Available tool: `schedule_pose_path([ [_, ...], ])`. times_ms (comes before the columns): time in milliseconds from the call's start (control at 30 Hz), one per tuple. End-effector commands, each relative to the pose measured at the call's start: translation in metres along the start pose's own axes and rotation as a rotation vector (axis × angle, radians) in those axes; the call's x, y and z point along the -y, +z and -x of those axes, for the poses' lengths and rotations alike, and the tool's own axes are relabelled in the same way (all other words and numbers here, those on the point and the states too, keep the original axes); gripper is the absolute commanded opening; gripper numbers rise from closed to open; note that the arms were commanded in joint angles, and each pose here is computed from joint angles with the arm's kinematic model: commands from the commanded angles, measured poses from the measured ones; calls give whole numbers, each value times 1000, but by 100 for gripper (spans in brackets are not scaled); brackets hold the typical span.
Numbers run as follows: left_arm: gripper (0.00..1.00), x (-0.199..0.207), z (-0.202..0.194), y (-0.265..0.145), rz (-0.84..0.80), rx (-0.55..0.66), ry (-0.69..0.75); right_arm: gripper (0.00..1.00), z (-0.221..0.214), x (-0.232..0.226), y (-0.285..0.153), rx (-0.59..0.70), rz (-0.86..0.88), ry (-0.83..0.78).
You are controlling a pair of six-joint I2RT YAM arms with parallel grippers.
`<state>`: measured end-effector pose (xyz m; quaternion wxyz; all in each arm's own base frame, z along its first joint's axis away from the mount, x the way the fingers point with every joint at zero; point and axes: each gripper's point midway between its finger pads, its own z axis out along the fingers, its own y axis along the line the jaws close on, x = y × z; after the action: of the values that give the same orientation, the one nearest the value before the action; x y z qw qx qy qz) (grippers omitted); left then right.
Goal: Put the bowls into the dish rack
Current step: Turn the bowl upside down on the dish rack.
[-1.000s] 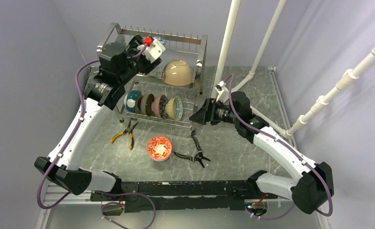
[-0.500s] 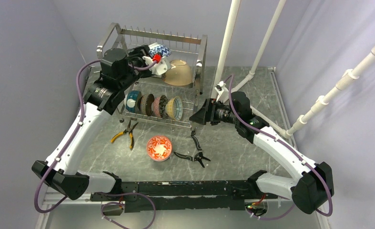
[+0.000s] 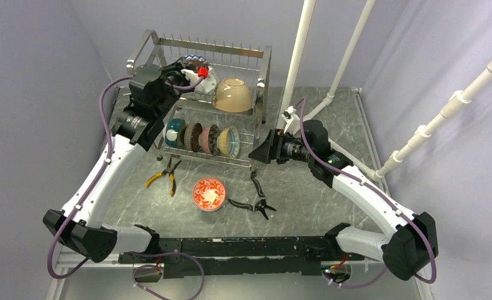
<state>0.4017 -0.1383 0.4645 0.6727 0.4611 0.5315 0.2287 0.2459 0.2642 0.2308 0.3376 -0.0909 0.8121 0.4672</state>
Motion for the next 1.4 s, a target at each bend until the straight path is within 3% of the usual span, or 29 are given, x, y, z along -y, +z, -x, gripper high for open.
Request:
schedule_pose_path([
  [0, 3, -35, 20, -17, 133, 82, 32, 71, 12, -6, -1, 40, 19, -44],
  [567, 3, 26, 18, -55, -25, 191, 61, 71, 11, -4, 4, 30, 23, -32],
  [667, 20, 35, 22, -62, -60, 224, 55, 71, 11, -3, 4, 30, 20, -32],
  [833, 39, 47, 20, -72, -90, 242, 58, 71, 11, -2, 5, 30, 16, -32],
  [933, 59, 57, 17, -81, -136, 231, 56, 71, 11, -2, 5, 30, 16, -32],
  [1233, 89, 64, 12, -110, -158, 221, 7, 71, 11, -3, 5, 28, 19, -35],
  [1367, 94, 67, 16, -126, -169, 238, -74, 71, 10, -3, 4, 27, 20, -34],
])
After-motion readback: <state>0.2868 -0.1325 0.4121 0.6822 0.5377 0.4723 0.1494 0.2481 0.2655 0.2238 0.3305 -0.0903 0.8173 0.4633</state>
